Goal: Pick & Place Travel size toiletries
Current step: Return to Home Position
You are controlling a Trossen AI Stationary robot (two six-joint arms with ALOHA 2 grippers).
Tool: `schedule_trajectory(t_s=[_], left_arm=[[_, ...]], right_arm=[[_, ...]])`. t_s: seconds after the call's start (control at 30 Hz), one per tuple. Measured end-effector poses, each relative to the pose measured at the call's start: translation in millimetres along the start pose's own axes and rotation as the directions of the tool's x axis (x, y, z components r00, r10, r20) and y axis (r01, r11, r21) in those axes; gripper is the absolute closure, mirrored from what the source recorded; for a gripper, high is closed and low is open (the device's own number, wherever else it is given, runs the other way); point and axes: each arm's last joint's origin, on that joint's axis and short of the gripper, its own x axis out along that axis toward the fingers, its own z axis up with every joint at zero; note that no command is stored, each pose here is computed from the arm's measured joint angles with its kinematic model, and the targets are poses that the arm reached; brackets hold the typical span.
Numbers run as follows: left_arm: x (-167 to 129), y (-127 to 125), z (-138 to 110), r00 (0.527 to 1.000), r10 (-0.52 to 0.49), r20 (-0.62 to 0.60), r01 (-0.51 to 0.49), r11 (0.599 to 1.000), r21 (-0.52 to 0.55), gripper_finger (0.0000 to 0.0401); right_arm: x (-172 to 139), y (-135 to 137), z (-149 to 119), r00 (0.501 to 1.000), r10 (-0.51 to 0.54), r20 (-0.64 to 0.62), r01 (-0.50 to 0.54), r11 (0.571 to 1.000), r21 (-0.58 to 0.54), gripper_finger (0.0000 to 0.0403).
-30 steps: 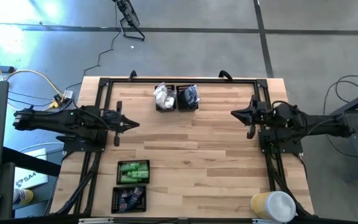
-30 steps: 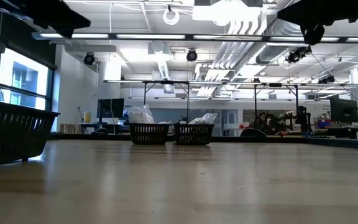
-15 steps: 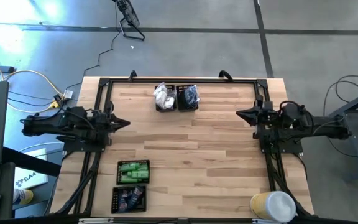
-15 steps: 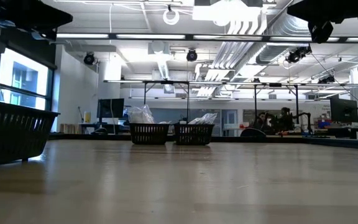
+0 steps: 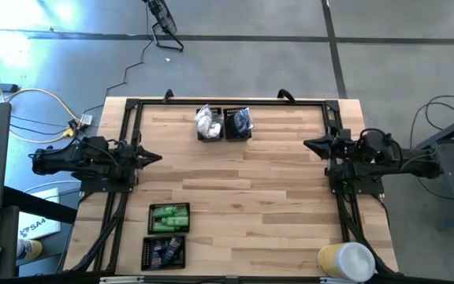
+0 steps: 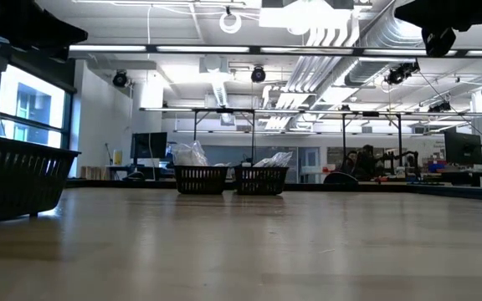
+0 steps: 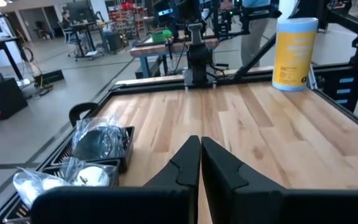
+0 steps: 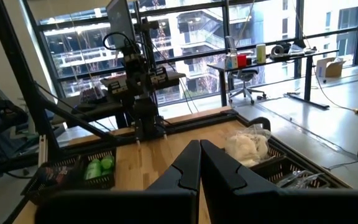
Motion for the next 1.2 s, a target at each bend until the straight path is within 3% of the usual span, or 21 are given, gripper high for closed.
schedule_trajectory(t_s=[0.23, 0.4, 0.77, 1.2], left_arm=[[0.0, 0.0, 0.0, 1.000, -0.001, 0.000, 0.001, 1.000, 0.014, 0.0391], [1.2, -1.8, -0.2, 0.998, -0.054, 0.020, 0.054, 0.998, 0.014, 0.0391], [32.4, -13.8, -48.3, 0.987, -0.122, 0.107, 0.121, 0.993, 0.013, 0.0391], [38.2, -17.6, -63.8, 0.979, -0.163, 0.122, 0.164, 0.986, -0.004, 0.0391]], right_arm=[[-1.3, -0.2, 0.4, 1.000, 0.001, 0.006, -0.001, 1.000, 0.001, 0.0400], [-1.3, -0.3, 0.1, 1.000, 0.000, 0.003, 0.000, 1.000, 0.001, 0.0400], [-1.3, -0.7, -3.1, 1.000, -0.004, -0.030, 0.004, 1.000, -0.010, 0.0400], [-5.4, 0.3, -0.6, 0.999, 0.050, -0.004, -0.050, 0.997, 0.055, 0.0400]])
